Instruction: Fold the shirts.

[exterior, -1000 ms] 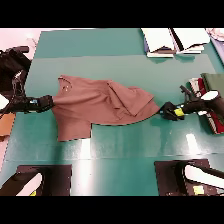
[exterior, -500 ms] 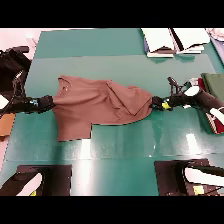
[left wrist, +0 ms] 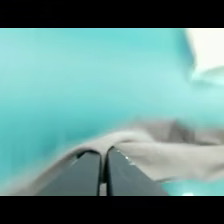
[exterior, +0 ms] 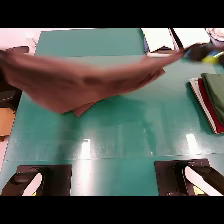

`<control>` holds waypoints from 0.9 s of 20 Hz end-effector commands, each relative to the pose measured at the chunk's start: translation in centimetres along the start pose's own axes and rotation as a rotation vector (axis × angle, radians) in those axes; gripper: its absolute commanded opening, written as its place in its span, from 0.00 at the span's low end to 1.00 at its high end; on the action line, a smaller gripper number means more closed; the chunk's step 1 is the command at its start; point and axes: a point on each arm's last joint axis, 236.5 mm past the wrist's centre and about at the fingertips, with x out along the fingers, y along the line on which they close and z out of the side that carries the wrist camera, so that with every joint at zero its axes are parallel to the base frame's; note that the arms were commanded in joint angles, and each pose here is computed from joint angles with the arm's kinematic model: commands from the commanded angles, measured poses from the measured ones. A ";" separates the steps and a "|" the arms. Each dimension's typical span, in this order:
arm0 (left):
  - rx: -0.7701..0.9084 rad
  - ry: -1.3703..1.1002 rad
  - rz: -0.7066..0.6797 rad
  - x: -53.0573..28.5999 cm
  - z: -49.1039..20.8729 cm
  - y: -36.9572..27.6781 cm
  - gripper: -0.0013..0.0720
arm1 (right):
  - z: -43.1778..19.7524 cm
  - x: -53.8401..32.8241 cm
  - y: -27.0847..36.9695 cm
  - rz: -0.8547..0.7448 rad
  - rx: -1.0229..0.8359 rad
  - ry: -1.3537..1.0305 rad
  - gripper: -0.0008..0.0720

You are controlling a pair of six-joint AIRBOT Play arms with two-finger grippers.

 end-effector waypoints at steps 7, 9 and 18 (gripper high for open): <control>0.229 -0.706 -0.152 -25.3 17.3 -12.2 0.05 | 12.8 -26.3 5.6 -0.317 -0.260 -0.531 0.03; 0.221 -0.656 -0.129 -23.2 16.9 -11.2 0.05 | 13.3 -26.7 5.5 -0.338 -0.268 -0.519 0.03; -0.018 0.335 -0.022 9.0 -3.4 1.7 0.05 | 2.1 -4.0 -3.0 -0.143 -0.065 0.186 0.03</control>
